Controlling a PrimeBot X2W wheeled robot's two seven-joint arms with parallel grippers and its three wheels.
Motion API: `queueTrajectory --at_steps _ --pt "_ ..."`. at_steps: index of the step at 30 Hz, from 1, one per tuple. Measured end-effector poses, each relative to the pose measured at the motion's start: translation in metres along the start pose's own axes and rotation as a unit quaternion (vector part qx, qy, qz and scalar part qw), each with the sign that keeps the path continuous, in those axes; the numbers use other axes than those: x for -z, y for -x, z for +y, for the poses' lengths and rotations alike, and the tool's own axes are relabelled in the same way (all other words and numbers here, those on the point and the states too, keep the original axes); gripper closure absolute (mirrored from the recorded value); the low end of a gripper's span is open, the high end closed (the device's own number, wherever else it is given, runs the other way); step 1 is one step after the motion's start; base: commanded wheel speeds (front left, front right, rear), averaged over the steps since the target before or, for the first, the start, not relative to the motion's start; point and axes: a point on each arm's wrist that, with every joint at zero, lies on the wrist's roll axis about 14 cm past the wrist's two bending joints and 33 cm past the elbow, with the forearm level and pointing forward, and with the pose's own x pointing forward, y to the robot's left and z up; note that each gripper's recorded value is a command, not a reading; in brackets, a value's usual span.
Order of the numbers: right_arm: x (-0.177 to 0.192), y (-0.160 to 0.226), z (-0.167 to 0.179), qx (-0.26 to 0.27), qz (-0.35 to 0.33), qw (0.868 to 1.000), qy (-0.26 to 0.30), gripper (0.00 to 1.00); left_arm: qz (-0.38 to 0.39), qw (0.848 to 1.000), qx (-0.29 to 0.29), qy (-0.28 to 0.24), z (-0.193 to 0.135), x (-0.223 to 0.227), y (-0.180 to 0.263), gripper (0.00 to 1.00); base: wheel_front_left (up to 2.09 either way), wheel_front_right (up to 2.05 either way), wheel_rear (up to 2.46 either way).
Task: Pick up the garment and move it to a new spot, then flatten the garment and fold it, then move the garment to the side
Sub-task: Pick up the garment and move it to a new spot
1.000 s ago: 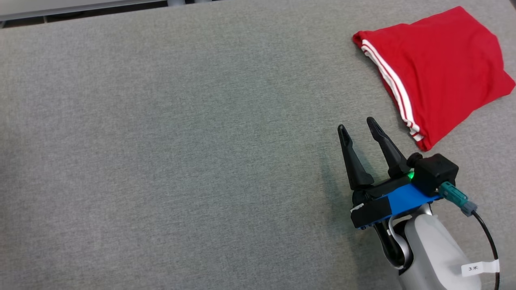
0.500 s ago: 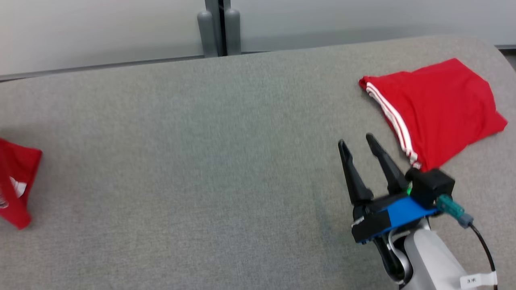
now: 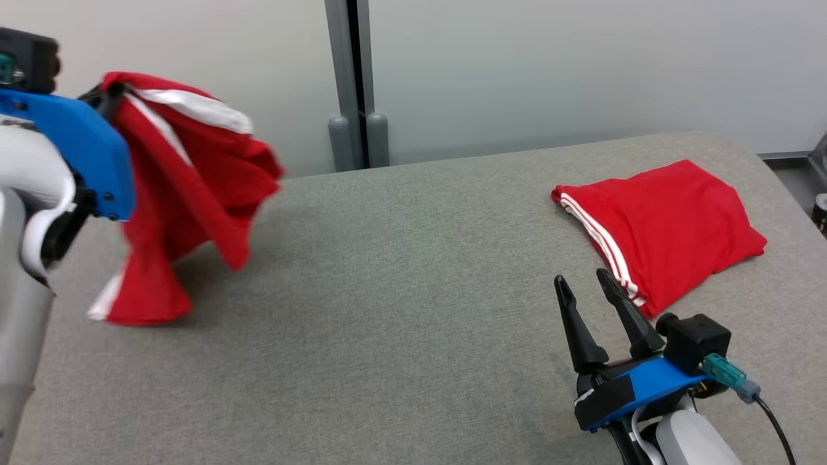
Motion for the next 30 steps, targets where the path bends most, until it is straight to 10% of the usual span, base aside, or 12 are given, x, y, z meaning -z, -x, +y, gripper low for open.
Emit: queueTrajectory --at_steps 9,20,23,30 --pt "-0.008 0.018 -0.02 0.027 -0.009 1.0 0.01 0.0 -0.075 0.989 0.127 0.007 -0.091 -0.039 0.023 1.0 0.0 0.0 0.0" --pt "0.007 0.026 -0.026 0.033 0.016 0.999 0.01 0.0 0.028 0.971 0.212 0.105 -0.207 0.102 0.022 1.0 0.0 0.0 0.0" --pt "0.01 0.025 -0.024 0.027 0.023 0.999 0.014 0.0 0.054 0.969 0.212 0.114 -0.227 0.135 0.022 0.0 0.0 0.0 0.0" --pt "0.016 0.02 -0.017 0.011 0.032 0.999 0.015 0.0 0.016 0.97 0.19 0.152 -0.228 0.142 0.021 0.0 0.0 0.0 0.0"
